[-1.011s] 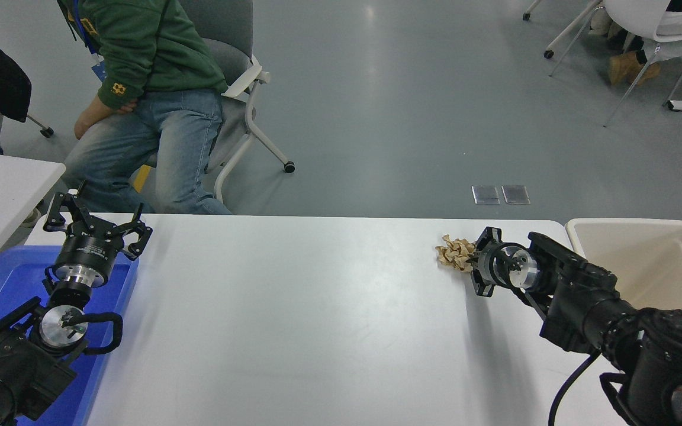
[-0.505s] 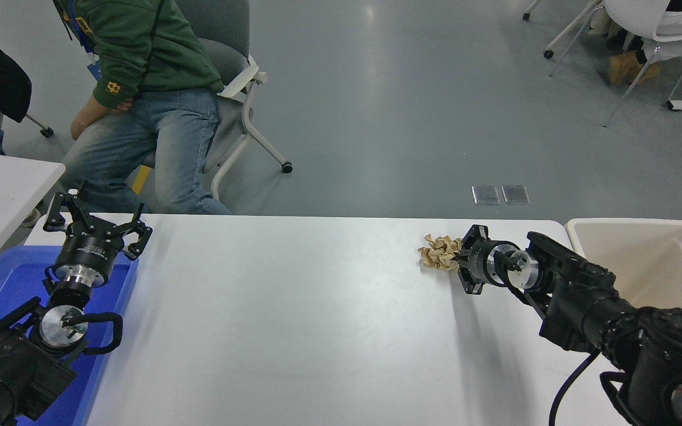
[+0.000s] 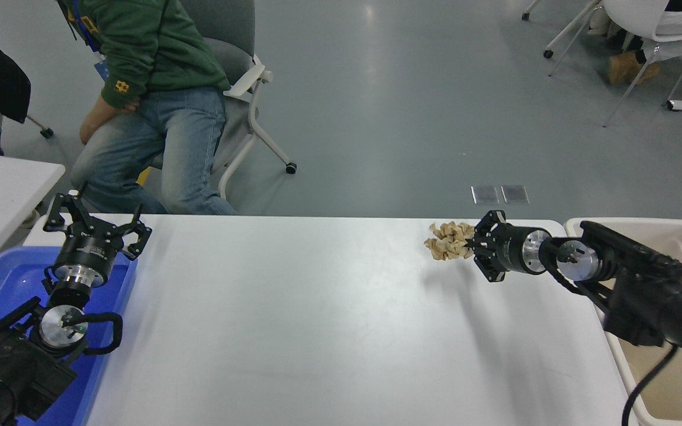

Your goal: Clean the table surface

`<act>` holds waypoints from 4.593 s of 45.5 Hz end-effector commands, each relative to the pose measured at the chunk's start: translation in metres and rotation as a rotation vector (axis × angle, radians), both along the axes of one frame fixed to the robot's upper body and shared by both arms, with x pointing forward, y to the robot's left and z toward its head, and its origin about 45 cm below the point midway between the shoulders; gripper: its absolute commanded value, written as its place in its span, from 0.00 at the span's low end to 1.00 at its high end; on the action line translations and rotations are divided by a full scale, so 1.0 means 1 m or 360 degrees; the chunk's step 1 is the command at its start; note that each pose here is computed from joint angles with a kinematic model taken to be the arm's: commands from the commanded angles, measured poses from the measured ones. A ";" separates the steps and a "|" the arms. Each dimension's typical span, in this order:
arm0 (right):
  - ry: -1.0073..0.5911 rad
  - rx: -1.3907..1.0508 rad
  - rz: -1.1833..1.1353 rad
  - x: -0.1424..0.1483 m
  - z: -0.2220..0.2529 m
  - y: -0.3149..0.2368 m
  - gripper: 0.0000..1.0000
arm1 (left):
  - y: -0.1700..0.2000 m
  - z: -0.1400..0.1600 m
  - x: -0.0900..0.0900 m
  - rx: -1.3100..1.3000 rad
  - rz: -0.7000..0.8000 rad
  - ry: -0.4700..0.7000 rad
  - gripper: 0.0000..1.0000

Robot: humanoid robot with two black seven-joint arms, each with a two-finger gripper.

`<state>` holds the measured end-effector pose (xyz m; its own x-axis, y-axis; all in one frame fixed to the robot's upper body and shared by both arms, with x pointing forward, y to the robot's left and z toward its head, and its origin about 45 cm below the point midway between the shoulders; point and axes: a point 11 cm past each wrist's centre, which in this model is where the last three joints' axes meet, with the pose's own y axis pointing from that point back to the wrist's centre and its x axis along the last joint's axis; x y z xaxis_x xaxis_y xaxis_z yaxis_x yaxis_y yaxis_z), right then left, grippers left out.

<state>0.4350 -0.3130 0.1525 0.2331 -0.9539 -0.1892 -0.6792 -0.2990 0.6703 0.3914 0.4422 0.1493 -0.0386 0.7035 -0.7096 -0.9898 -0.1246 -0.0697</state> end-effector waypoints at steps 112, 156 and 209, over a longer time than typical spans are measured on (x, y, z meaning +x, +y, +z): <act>-0.0047 -0.1109 -0.0260 -0.117 -0.045 -0.262 0.00 | 0.000 0.000 0.000 -0.0001 -0.0001 -0.0001 1.00; -0.0261 -0.1914 -0.0075 -0.088 -0.060 -0.218 0.00 | 0.000 0.000 0.000 0.0000 0.0000 0.0000 1.00; -0.0274 -0.1990 -0.0196 -0.096 -0.054 -0.230 0.73 | 0.000 0.000 0.000 0.0000 0.0000 0.0000 1.00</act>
